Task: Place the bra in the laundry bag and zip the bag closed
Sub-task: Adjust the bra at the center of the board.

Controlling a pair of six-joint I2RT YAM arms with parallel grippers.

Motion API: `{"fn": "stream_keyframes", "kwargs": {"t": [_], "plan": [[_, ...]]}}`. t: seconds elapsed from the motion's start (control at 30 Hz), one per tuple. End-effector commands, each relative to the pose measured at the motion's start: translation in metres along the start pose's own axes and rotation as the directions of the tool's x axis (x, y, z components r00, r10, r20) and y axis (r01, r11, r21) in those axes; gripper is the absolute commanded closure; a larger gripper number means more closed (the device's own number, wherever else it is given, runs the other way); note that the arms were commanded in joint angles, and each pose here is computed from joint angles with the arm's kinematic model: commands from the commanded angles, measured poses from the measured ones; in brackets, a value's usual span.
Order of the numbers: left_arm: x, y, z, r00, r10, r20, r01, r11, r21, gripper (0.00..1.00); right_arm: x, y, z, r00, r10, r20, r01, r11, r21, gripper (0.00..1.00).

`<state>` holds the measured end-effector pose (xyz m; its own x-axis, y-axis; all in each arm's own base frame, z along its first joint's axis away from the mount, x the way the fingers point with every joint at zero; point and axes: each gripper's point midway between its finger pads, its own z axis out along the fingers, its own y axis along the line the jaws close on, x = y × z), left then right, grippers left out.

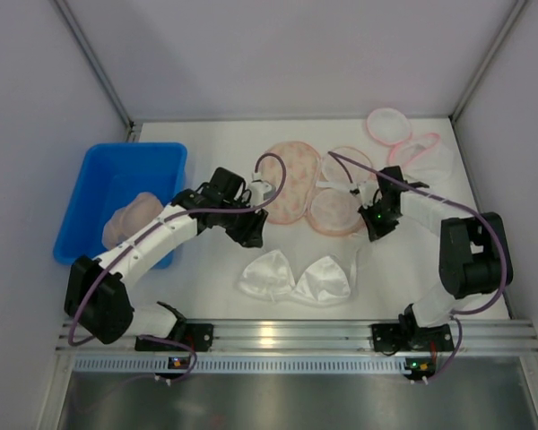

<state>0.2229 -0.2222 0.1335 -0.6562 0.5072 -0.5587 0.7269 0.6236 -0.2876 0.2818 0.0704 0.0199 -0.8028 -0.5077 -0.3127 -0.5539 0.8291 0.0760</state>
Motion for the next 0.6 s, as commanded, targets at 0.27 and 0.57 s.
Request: {"fn": "stream_keyframes", "kwargs": {"t": [0.27,0.57], "plan": [[-0.019,0.006,-0.028,0.994,0.015,0.112,-0.011,0.999,-0.038,0.53,-0.055,0.024,-0.159,0.926,-0.153,0.346,0.135,0.988,0.077,1.00],[-0.014,0.009,-0.025,0.995,-0.008,0.099,0.013,0.999,-0.045,0.49,-0.086,0.028,-0.208,0.849,-0.189,0.493,0.143,0.981,0.129,1.00]]}}
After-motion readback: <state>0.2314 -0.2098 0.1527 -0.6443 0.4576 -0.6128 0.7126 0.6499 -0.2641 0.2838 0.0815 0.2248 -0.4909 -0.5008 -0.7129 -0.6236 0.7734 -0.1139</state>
